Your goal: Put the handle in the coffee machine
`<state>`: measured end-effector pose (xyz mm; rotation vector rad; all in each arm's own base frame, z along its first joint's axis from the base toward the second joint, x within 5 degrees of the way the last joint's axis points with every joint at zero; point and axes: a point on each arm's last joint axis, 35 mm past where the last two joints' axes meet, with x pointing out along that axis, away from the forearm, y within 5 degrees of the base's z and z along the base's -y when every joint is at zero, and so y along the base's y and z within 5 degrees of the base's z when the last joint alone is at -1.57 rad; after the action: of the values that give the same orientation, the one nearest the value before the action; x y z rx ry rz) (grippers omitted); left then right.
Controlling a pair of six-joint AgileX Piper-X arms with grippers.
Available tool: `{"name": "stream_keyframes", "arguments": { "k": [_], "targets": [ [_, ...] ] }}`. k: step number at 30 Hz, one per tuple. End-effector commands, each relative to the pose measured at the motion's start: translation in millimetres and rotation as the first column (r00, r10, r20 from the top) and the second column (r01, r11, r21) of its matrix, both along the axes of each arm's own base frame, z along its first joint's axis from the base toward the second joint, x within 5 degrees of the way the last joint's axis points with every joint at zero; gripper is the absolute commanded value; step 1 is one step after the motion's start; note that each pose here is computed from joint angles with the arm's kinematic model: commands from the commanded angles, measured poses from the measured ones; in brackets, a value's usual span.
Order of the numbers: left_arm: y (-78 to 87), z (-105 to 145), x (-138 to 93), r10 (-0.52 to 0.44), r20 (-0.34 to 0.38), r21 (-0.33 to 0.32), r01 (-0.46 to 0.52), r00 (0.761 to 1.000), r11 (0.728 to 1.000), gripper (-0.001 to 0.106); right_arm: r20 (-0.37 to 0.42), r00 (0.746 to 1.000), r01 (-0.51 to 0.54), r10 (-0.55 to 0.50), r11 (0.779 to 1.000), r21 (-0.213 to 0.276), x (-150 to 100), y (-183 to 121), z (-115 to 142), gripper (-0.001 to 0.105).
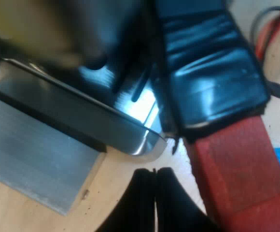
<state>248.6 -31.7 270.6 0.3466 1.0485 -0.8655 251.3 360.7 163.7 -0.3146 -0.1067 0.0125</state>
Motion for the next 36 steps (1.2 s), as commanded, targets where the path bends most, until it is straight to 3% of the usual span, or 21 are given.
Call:
{"name": "stream_keyframes", "arguments": {
  "k": [1, 7, 12, 13, 16, 17, 19, 23, 25, 36],
  "targets": [
    [-8.7, 0, -12, -0.027, -0.027, -0.019, 0.026, 0.999, 0.999, 0.0, 0.113, 0.994, -0.031, 0.011, 0.984, 0.173, 1, -1, 49, 0.034],
    [-15.2, 1, -24, -0.04, 0.045, -0.028, 0.041, 0.998, 0.999, 0.0, 0.113, 0.994, -0.03, 0.011, 0.985, 0.168, 1, -1, 49, 0.034],
    [-14.9, 3, -27, -0.04, 0.056, -0.031, 0.042, 0.998, 0.999, 0.0, 0.112, 0.994, -0.033, 0.014, 0.985, 0.167, -1, 0, 49, 0.034],
    [-16.0, 3, -27, -0.053, 0.054, -0.065, 0.056, 0.997, 0.996, 0.0, 0.108, 0.994, -0.033, 0.015, 0.986, 0.162, 0, 0, 48, 0.034],
    [-16.3, 3, -27, -0.056, 0.053, -0.074, 0.06, 0.997, 0.995, 0.0, 0.087, 0.996, -0.037, 0.024, 0.989, 0.145, -1, 0, 47, 0.034],
    [-16.4, 3, -27, -0.057, 0.053, -0.077, 0.06, 0.997, 0.995, 0.0, 0.073, 0.997, -0.042, 0.032, 0.988, 0.147, -1, -1, 46, 0.034],
    [-16.4, 3, -27, -0.064, 0.057, -0.077, 0.068, 0.996, 0.995, 0.0, 0.013, 0.992, -0.122, 0.122, 0.972, 0.199, -6, -5, 39, 0.034],
    [-17.1, 4, -27, -0.068, 0.054, -0.099, 0.074, 0.996, 0.992, 0.0, -0.113, 0.974, -0.183, 0.198, 0.974, 0.131, -11, -12, 24, 0.034],
    [-18.8, 4, -28, -0.077, 0.053, -0.104, 0.082, 0.996, 0.991, 0.0, -0.145, 0.963, -0.209, 0.229, 0.968, 0.141, -16, -17, 17, 0.034],
    [-39.7, 2, -38, -0.175, 0.008, -0.088, 0.175, 0.985, 0.981, 0.0, -0.189, 0.953, -0.217, 0.236, 0.969, 0.117, -38, -45, 10, 0.034]
  ]
}}
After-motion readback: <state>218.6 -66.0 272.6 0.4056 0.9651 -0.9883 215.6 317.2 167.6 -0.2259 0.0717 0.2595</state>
